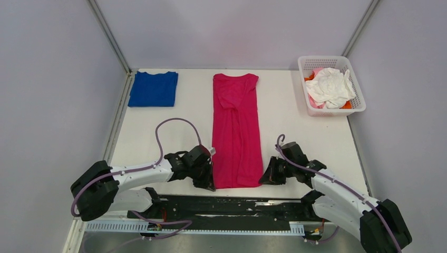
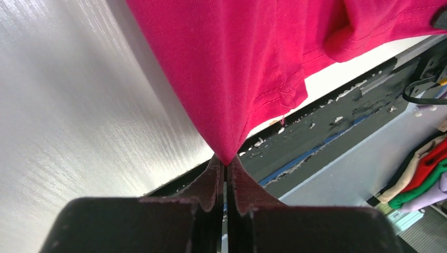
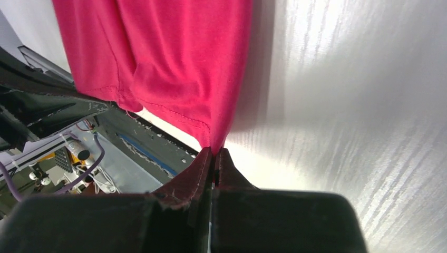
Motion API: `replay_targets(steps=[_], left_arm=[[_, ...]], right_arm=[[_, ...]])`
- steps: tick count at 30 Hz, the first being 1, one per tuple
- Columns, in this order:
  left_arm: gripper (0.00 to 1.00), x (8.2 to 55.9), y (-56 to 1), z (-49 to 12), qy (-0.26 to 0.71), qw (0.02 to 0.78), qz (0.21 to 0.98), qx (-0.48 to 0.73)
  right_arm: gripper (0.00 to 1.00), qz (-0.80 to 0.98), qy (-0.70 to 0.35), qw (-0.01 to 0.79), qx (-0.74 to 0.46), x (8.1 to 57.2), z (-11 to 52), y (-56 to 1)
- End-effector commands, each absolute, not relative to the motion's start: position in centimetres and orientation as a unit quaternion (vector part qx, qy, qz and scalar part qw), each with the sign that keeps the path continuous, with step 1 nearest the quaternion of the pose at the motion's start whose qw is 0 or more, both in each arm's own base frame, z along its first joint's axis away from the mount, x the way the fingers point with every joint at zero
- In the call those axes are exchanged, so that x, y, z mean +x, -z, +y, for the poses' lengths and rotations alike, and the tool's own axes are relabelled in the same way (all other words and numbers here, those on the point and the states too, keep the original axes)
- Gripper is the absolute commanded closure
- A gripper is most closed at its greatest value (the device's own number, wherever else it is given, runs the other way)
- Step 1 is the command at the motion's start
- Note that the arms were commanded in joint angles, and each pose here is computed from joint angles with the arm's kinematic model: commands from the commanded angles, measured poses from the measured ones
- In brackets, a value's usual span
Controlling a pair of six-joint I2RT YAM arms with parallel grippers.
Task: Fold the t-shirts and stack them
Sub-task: Fold the folded rectangular tshirt in 1/3 of the way
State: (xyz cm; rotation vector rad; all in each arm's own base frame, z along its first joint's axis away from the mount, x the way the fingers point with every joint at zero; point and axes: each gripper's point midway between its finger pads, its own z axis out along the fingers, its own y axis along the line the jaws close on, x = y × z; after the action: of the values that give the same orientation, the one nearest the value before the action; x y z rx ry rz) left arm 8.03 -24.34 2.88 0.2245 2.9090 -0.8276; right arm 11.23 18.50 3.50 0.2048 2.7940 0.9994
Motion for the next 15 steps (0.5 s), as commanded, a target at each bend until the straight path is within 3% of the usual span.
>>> replay_targets(steps=[1, 15], left_arm=[[1.0, 8.9, -5.0, -25.9, 0.308, 0.082, 0.944, 0.087], [1.0, 16.6, -7.3, -28.1, 0.312, 0.179, 0.928, 0.097]], right_arm=[[1.0, 0.92, -0.373, 0.108, 0.042, 12.0, 19.7, -5.7], [1.0, 0.915, -0.359, 0.18, 0.047, 19.2, 21.5, -8.3]])
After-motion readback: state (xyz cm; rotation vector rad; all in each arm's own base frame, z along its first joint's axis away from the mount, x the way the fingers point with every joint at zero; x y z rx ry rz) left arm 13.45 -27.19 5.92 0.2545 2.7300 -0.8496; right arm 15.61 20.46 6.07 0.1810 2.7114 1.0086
